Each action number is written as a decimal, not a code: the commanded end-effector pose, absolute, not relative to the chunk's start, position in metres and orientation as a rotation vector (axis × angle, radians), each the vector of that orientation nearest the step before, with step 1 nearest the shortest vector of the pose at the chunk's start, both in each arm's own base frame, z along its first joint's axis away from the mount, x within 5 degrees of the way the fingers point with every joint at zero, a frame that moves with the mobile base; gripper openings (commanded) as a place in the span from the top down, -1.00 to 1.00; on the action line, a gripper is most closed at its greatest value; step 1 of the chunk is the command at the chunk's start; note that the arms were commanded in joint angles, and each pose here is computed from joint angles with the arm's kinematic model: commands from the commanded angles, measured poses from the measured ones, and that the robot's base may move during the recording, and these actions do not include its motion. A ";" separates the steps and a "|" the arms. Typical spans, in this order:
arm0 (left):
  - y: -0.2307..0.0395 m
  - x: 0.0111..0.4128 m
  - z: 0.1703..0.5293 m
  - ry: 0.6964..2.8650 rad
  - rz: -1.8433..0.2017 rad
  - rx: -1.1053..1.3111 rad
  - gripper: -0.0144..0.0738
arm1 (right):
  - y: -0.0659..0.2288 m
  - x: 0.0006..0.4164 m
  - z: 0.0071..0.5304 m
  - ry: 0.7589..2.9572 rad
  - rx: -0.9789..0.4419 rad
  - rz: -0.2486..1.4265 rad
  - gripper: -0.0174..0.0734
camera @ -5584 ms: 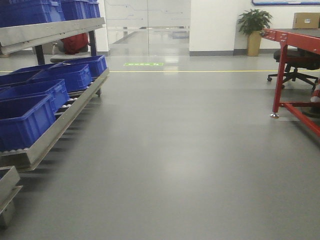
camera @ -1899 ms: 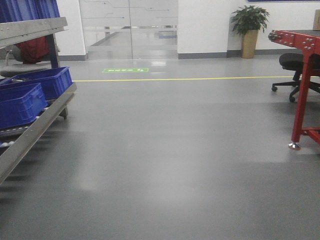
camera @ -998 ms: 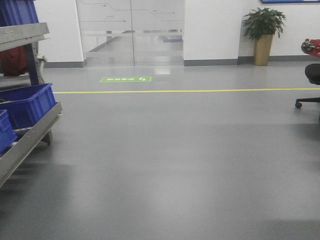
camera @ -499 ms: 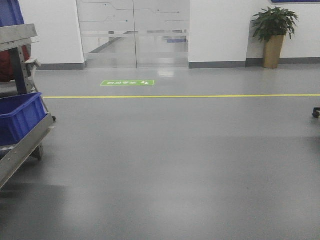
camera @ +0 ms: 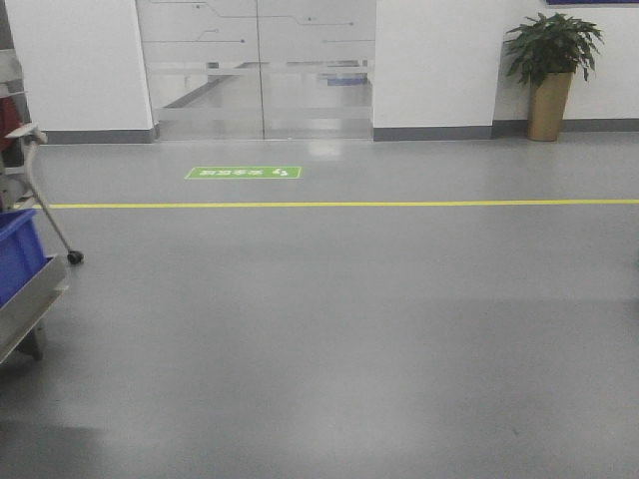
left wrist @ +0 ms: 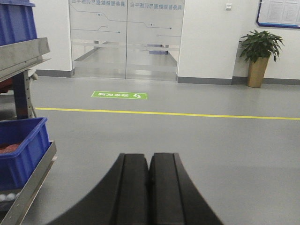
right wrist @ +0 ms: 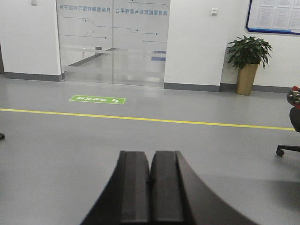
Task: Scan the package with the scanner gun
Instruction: 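Drive the base forward and turn toward the red-framed table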
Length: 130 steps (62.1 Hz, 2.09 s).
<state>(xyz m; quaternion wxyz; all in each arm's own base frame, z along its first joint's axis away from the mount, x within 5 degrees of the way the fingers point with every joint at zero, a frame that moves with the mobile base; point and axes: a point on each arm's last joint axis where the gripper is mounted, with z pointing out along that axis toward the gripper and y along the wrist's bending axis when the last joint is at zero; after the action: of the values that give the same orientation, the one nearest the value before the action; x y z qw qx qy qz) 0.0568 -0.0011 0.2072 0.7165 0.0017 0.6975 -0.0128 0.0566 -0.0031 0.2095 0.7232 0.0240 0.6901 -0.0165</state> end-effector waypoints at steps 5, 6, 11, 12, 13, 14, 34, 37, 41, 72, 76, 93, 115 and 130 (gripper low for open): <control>-0.001 0.056 0.210 1.519 -0.028 0.004 0.92 | -0.003 0.056 0.212 1.498 0.053 -0.045 0.99; -0.001 0.056 0.210 1.519 -0.028 0.004 0.92 | -0.003 0.056 0.212 1.498 0.053 -0.045 0.99; -0.001 0.056 0.210 1.519 -0.028 0.004 0.92 | -0.003 0.056 0.212 1.498 0.053 -0.045 0.99; -0.001 0.056 0.210 1.519 -0.028 0.004 0.92 | -0.003 0.056 0.212 1.498 0.053 -0.045 0.99; -0.001 0.056 0.210 1.519 -0.028 0.004 0.92 | -0.003 0.056 0.212 1.498 0.053 -0.045 0.99; -0.001 0.056 0.210 1.519 -0.028 0.004 0.92 | -0.003 0.056 0.212 1.498 0.053 -0.045 0.99; -0.001 0.056 0.210 1.519 -0.028 0.004 0.92 | -0.003 0.056 0.212 1.498 0.053 -0.045 0.99; -0.001 0.056 0.210 1.519 -0.028 0.004 0.92 | -0.003 0.056 0.212 1.498 0.053 -0.045 0.99; -0.001 0.056 0.210 1.519 -0.028 0.004 0.92 | -0.003 0.056 0.212 1.498 0.053 -0.045 0.99; -0.001 0.056 0.210 1.519 -0.028 0.004 0.92 | -0.003 0.056 0.212 1.498 0.053 -0.045 0.99; -0.001 0.056 0.210 1.519 -0.028 0.004 0.92 | -0.003 0.056 0.212 1.498 0.053 -0.045 0.99; -0.001 0.056 0.210 1.519 -0.028 0.004 0.92 | -0.003 0.056 0.212 1.498 0.053 -0.045 0.99; -0.001 0.056 0.210 1.519 -0.028 0.004 0.92 | -0.003 0.056 0.212 1.498 0.053 -0.045 0.99; -0.001 0.056 0.210 1.519 -0.028 0.004 0.92 | -0.003 0.056 0.212 1.498 0.053 -0.045 0.99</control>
<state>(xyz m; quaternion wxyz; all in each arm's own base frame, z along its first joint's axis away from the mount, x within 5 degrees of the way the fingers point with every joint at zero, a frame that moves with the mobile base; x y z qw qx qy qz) 0.0568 -0.0011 0.2072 0.7165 0.0017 0.6975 -0.0128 0.0566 -0.0031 0.2095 0.7232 0.0240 0.6901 -0.0165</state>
